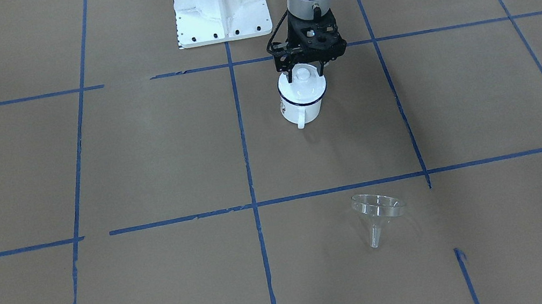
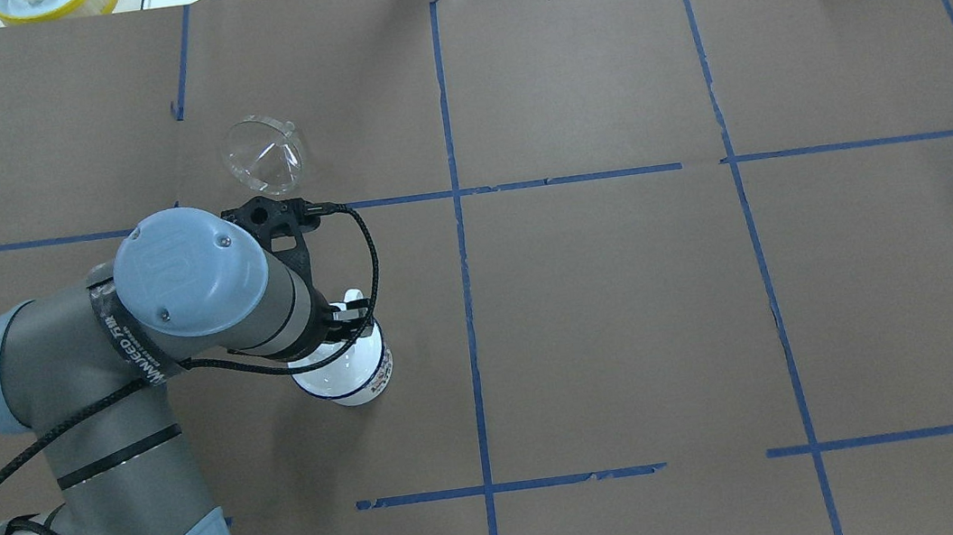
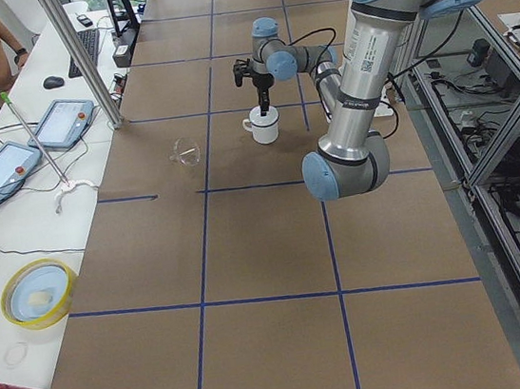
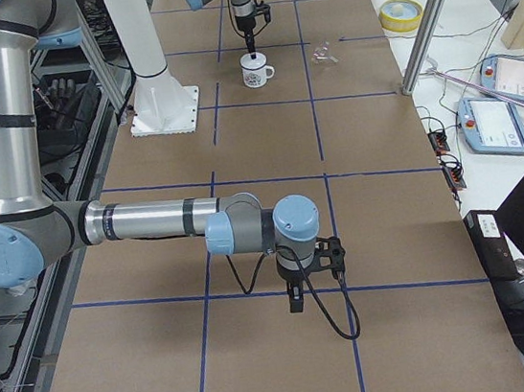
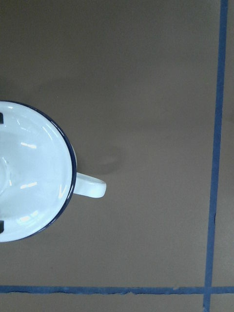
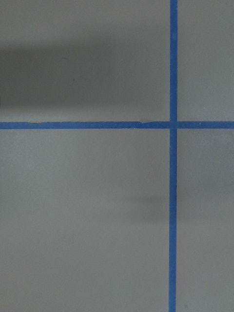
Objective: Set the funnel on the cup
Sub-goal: 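Lower the left gripper and close it on the lid's knob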
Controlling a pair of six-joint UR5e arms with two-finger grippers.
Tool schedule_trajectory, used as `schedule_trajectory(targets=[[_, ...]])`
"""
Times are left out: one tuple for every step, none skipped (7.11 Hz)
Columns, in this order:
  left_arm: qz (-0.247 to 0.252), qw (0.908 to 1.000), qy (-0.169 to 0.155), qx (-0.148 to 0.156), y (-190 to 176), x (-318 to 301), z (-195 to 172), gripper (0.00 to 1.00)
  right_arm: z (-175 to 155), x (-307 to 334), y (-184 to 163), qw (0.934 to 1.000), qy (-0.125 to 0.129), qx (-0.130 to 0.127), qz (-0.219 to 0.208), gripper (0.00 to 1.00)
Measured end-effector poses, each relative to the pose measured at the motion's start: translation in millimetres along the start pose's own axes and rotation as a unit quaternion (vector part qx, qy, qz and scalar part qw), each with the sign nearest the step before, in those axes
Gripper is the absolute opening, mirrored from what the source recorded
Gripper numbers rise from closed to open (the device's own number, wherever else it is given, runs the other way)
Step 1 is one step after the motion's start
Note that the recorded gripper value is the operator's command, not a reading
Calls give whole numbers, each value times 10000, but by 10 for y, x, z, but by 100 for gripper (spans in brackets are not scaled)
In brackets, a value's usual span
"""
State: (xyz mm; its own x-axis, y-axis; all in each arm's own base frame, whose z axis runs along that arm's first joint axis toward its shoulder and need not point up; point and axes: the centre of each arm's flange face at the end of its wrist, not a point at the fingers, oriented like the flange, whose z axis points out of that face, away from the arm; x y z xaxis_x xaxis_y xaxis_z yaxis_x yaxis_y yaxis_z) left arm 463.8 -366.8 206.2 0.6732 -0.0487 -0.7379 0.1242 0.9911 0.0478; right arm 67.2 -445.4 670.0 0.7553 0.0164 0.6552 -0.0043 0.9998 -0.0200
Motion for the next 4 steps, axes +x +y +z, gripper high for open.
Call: schedule_trajectory(targets=[[2, 10000, 18, 0, 2, 10, -17, 57, 0, 0, 0, 10000, 0, 0, 0, 100], [0, 10000, 25, -2, 4, 14, -23, 57, 0, 0, 0, 10000, 0, 0, 0, 100], [-1, 10000, 26, -4, 4, 16, -24, 53, 0, 0, 0, 10000, 0, 0, 0, 100], [-2, 10000, 24, -6, 3, 16, -21, 39, 0, 0, 0, 10000, 0, 0, 0, 100]])
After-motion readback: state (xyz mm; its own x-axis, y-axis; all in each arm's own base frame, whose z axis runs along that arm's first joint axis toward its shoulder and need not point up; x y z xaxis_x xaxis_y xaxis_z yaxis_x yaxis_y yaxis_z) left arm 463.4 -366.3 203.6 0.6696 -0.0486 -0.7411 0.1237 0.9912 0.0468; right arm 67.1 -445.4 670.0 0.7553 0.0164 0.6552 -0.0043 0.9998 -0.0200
